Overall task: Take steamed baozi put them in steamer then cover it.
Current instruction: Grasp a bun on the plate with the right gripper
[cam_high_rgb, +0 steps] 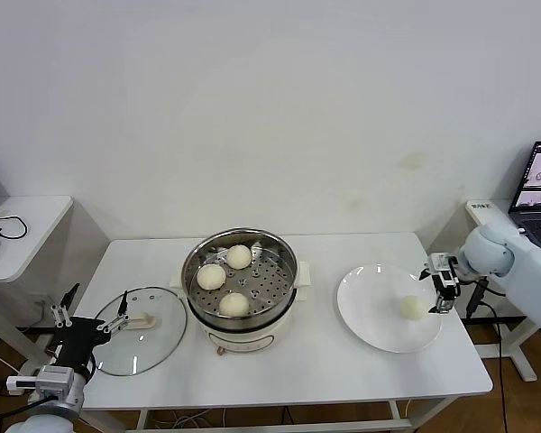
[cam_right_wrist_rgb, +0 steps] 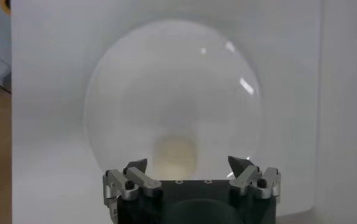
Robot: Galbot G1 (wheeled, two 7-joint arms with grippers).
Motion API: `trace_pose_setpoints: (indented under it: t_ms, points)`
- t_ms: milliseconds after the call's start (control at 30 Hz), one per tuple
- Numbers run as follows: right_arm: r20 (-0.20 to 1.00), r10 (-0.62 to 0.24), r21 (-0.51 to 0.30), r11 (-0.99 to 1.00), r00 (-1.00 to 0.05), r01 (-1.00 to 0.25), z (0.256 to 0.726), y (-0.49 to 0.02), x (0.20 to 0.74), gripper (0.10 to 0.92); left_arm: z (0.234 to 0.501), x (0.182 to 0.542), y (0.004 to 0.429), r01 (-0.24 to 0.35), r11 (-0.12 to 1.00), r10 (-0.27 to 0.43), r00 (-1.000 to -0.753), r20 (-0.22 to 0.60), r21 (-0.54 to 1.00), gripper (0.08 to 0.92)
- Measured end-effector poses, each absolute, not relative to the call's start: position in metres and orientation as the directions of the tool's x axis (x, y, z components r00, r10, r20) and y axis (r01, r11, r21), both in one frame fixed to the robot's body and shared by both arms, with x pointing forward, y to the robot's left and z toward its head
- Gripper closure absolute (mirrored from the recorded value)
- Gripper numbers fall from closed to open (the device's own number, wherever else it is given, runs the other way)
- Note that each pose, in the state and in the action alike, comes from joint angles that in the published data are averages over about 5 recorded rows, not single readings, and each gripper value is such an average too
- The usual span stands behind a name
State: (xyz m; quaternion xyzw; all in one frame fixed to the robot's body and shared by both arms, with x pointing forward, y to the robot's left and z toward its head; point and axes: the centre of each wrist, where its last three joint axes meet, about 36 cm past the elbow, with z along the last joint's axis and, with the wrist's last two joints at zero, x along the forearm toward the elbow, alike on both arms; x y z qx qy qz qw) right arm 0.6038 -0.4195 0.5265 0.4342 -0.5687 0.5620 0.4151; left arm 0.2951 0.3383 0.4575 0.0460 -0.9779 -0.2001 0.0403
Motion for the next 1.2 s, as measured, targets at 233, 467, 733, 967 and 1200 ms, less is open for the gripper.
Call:
trace_pose_setpoints:
  t_ms: [233, 467, 733, 967, 1200]
  points:
    - [0.966, -0.013, -0.257, 0.017, -0.258, -0.966, 0.5, -0.416, 0.615, 0.2, 0.457, 0.293, 0.341, -0.08, 0.913, -0.115, -0.991, 0.066, 0.399, 0.177]
    - [0.973, -0.006, -0.231, 0.032, -0.232, -0.972, 0.476, -0.409, 0.622, 0.199, 0.456, 0.292, 0.341, -0.082, 0.914, -0.119, -0.991, 0.068, 0.397, 0.177]
    - [0.975, 0.001, -0.22, 0.053, -0.221, -0.974, 0.462, -0.409, 0.627, 0.199, 0.455, 0.291, 0.341, -0.081, 0.914, -0.118, -0.991, 0.07, 0.397, 0.177]
    - [0.975, -0.005, -0.222, 0.077, -0.223, -0.972, 0.456, -0.408, 0.633, 0.201, 0.456, 0.291, 0.341, -0.081, 0.913, -0.117, -0.991, 0.068, 0.399, 0.177]
    - [0.977, 0.007, -0.212, 0.091, -0.213, -0.973, 0.451, -0.408, 0.636, 0.255, 0.455, 0.29, 0.342, -0.08, 0.913, -0.119, -0.99, 0.072, 0.4, 0.177]
